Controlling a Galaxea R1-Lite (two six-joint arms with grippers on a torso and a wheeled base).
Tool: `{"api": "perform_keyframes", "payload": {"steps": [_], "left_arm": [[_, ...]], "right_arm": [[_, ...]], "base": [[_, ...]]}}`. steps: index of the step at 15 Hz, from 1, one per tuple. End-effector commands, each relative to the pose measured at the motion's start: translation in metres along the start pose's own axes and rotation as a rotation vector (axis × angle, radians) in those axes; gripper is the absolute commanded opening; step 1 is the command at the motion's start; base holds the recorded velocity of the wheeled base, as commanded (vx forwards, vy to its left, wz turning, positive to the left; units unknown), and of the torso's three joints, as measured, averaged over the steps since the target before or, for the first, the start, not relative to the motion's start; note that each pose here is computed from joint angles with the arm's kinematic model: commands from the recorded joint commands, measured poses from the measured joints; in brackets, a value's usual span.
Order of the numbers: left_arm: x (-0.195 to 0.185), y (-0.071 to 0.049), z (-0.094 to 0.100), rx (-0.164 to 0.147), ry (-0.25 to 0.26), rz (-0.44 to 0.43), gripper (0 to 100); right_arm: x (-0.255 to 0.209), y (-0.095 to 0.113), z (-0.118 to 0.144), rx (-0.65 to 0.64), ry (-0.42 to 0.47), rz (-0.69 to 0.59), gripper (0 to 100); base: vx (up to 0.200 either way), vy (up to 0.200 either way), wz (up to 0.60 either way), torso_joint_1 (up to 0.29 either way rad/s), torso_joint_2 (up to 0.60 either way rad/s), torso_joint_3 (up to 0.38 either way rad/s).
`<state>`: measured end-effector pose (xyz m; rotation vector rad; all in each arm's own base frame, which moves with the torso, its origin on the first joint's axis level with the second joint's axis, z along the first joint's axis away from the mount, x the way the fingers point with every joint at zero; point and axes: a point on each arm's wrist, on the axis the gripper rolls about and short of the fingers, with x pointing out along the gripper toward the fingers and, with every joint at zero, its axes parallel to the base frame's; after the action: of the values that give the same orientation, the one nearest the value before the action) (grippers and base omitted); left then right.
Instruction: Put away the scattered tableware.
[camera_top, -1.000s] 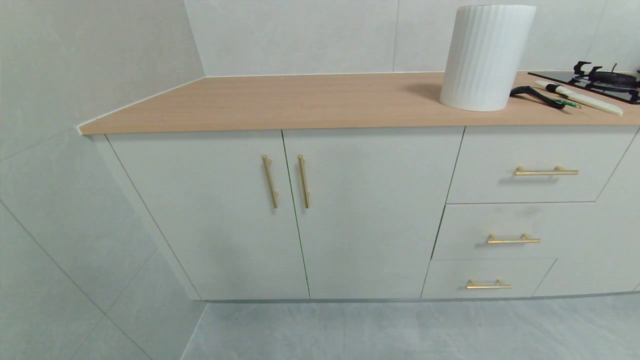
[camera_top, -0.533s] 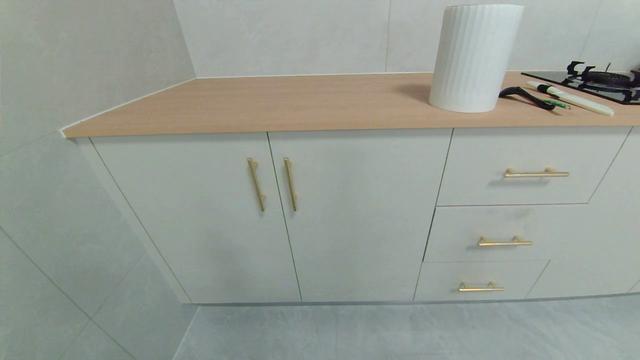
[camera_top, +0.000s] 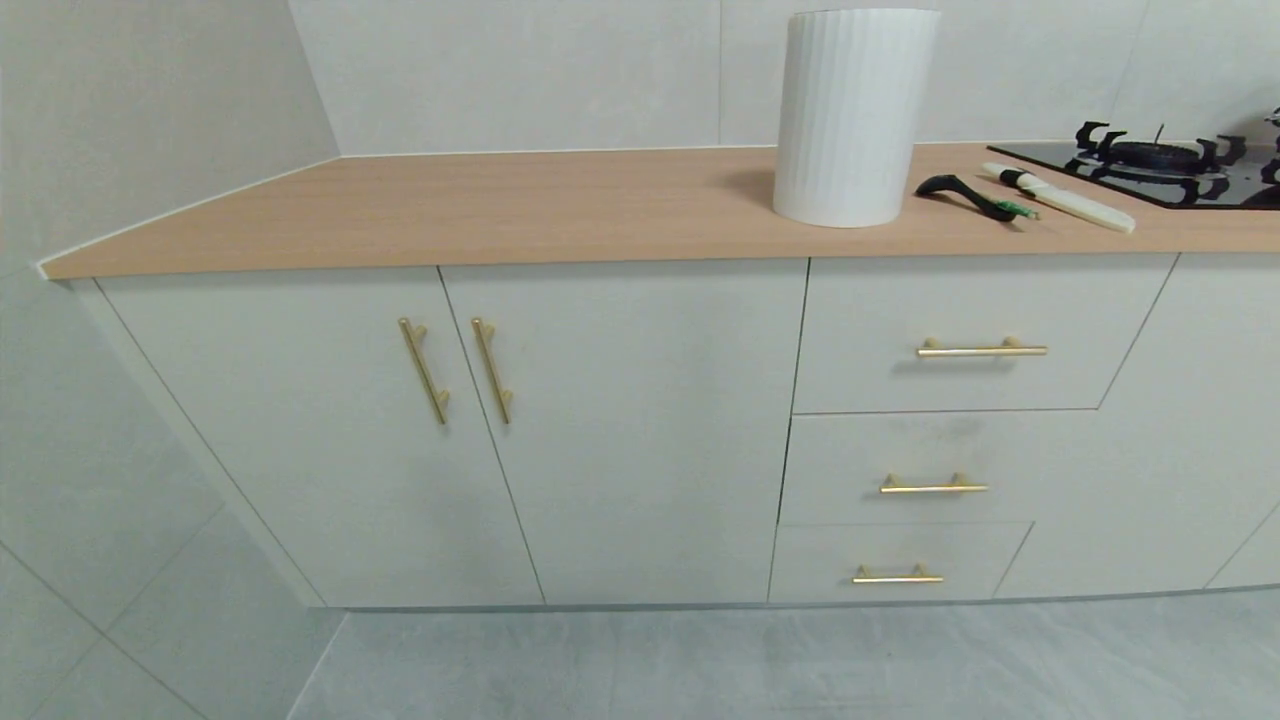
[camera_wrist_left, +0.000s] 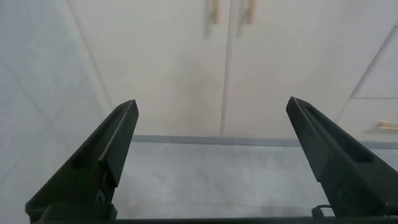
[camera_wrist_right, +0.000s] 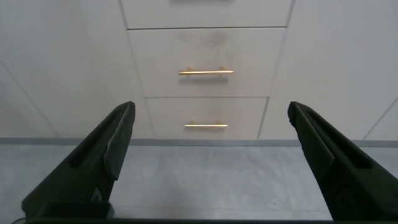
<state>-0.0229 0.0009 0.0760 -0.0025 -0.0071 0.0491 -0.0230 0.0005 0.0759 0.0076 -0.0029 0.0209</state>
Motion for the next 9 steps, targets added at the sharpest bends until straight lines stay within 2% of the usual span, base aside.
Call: {"api": "perform_keyframes", "payload": {"steps": [1,8,9], "left_arm": [[0.0001,0.0,0.0001,-0.002,0.001,0.001,100],[0.0001,0.0,0.0001,-0.005,0.001,0.001,100],[0.0001,0.0,0.0001,-0.004,0.001,0.001,100]], "right_arm": [[0.0001,0.0,0.0,0.0,0.001,0.002,100],[0.0001,0.0,0.0,0.0,0.001,0.001,100],[0.0001,0.0,0.0,0.0,0.001,0.002,100]], "base": [[0.0,0.0,0.0,0.0,0.0,0.0],[0.0,0.0,0.0,0.0,0.0,0.0],[0.2,0.0,0.0,-0.007,0.0,-0.002]]}}
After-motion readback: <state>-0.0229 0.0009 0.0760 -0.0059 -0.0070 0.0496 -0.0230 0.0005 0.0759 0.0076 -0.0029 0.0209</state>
